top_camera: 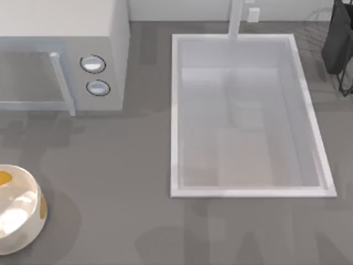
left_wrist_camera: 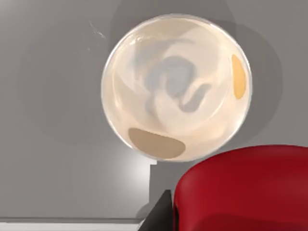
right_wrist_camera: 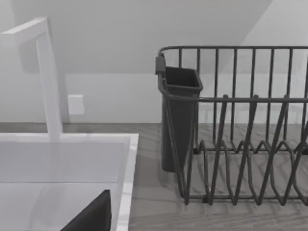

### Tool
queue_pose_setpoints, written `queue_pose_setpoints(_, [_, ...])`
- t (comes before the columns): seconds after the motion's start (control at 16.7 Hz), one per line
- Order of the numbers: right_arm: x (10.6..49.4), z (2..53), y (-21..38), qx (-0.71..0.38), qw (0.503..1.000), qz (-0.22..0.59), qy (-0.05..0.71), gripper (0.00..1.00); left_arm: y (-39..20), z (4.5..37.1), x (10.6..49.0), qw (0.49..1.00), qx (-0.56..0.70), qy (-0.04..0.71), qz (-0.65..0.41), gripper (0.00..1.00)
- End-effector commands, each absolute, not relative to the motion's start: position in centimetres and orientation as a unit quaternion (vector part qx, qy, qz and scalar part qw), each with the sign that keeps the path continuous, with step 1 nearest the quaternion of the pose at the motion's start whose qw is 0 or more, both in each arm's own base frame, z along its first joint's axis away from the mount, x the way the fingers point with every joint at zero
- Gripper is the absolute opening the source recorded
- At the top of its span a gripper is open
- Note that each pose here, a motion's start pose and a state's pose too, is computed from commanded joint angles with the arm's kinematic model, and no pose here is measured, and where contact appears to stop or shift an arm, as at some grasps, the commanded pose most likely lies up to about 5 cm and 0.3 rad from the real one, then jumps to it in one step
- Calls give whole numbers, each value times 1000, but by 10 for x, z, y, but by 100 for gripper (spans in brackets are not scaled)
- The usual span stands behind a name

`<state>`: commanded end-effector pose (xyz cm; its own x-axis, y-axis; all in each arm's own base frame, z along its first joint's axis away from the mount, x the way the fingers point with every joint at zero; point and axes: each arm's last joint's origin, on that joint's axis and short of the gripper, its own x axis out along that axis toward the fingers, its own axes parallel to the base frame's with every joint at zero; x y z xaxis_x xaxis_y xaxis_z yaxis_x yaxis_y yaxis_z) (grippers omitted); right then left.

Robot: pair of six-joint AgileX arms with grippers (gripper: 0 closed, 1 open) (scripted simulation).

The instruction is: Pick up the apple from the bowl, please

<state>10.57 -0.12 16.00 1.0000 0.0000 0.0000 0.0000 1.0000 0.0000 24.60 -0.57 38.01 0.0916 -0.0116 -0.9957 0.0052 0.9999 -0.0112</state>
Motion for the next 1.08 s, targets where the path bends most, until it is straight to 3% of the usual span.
queue_pose_setpoints(0.3, [106,160,-1,0,1000,0,0,100,-8,378,252,738,-3,675,-5,0])
queue_pose_setpoints(0.48, [106,160,-1,0,1000,0,0,100,-33,368,281,735,-4,679,-8,0])
queue_pose_setpoints(0.78, [106,160,-1,0,1000,0,0,100,-123,304,351,707,5,708,-6,0])
queue_pose_setpoints(1.08, [106,160,-1,0,1000,0,0,100,-183,269,366,707,7,707,-7,0])
